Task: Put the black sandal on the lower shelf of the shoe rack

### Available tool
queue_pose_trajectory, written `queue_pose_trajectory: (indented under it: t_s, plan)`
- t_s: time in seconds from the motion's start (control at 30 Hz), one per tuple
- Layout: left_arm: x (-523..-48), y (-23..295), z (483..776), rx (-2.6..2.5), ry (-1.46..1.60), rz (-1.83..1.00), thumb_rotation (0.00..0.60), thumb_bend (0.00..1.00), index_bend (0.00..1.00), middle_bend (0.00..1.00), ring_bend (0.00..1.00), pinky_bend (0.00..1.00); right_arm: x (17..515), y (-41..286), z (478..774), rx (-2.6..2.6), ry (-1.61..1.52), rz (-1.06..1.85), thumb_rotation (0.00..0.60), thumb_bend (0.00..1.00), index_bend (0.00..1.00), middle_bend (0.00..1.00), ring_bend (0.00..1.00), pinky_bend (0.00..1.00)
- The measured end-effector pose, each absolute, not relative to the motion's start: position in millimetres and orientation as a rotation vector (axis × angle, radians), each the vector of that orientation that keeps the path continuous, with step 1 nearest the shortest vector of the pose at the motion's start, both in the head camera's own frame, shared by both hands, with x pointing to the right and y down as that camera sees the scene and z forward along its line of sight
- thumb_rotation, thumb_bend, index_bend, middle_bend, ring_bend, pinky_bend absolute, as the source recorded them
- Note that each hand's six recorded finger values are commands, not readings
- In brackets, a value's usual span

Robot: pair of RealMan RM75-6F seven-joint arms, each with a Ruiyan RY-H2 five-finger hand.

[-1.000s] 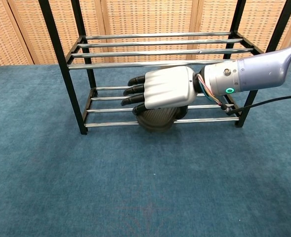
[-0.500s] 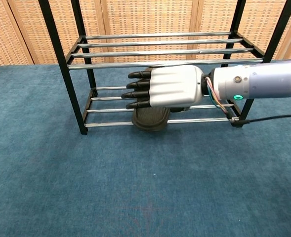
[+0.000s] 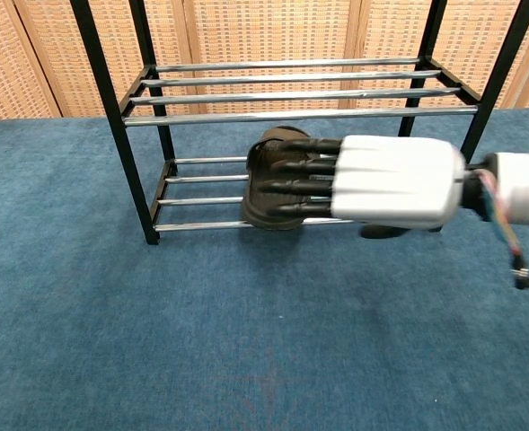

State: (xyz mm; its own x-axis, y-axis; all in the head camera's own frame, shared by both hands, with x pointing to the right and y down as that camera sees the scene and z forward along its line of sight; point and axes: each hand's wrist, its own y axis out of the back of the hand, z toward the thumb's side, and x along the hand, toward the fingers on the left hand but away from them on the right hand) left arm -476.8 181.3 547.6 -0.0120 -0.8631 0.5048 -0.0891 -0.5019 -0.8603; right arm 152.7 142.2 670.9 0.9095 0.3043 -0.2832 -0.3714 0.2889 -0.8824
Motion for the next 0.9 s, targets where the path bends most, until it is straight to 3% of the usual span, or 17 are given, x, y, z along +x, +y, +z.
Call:
queue_pose_trajectory:
  t_s: [0.13, 0.23, 0.53, 0.9]
  plan:
    - [-476, 188, 541, -1.64, 1.011, -1.553, 0.6, 0.11, 0.0, 0.0, 0.0, 0.0, 193, 152, 655, -1.278, -0.047, 0.523, 0.6, 0.05, 0.0, 0.0, 0.0, 0.0]
    - [-476, 195, 537, -1.644, 1.021, -1.537, 0.6, 0.11, 0.0, 0.0, 0.0, 0.0, 231, 162, 642, -1.382, -0.163, 0.615, 0.6, 0.0, 0.0, 0.0, 0.0, 0.0]
    - [-476, 214, 522, -1.619, 1.059, -1.473, 0.6, 0.11, 0.0, 0.0, 0.0, 0.0, 340, 205, 607, -1.586, -0.463, 1.009, 0.6, 0.0, 0.0, 0.0, 0.0, 0.0]
    - [-477, 232, 520, -1.579, 1.053, -1.451, 0.6, 0.11, 0.0, 0.0, 0.0, 0.0, 405, 231, 570, -1.612, -0.931, 1.362, 0.6, 0.0, 0.0, 0.0, 0.0, 0.0]
